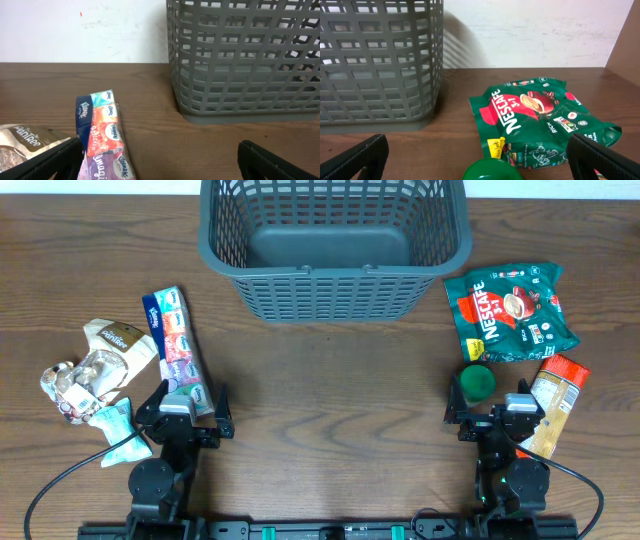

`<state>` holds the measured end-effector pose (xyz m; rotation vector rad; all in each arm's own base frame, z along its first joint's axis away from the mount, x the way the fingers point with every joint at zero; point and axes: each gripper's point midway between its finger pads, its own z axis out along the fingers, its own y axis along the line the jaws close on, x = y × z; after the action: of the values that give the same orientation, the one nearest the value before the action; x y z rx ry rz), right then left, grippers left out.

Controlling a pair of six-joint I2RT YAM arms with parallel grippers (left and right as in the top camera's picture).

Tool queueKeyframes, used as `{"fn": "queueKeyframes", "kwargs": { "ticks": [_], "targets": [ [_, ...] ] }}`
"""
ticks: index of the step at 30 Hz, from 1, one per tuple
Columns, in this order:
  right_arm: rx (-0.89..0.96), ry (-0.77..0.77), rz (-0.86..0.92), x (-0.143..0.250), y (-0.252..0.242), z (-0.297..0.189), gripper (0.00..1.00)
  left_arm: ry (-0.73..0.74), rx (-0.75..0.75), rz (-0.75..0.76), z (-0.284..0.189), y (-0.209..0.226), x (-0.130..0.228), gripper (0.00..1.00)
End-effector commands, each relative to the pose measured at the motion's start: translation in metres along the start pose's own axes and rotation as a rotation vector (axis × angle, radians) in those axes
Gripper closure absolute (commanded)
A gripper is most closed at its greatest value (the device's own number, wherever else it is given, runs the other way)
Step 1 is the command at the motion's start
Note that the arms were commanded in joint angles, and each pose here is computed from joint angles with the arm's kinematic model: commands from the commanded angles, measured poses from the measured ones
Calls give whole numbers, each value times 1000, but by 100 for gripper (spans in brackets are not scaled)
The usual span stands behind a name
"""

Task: Pack container
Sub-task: 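Raise the right gripper and move it toward the green Nescafe pouch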

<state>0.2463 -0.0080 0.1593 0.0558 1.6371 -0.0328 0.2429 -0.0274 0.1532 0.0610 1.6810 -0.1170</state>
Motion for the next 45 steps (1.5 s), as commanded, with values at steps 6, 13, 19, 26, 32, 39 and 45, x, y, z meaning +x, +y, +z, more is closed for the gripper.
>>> {"fn": "queueKeyframes", "kwargs": {
  "ticks": [6,13,19,26,32,39,45],
  "targets": [
    [4,1,-7,1,-1,0,1,41,11,6,1,-2,16,2],
    [4,-4,-7,0,-1,0,1,41,10,6,1,-2,16,1],
    [-21,3,-7,2,3,0,1,39,11,6,1,-2,15,2],
    [-29,9,63,3,4,0,1,39,10,-11,1,-2,15,2],
    [-32,-52,122,-38,4,-8,1,42,6,-160,-1,-2,8,1],
    [54,19,111,-110,-12,-19,1,70,-40,-172,-13,3,-34,1],
    [119,298,96,-144,-24,1,1,210,-77,-167,-14,6,-58,2]
  ]
}}
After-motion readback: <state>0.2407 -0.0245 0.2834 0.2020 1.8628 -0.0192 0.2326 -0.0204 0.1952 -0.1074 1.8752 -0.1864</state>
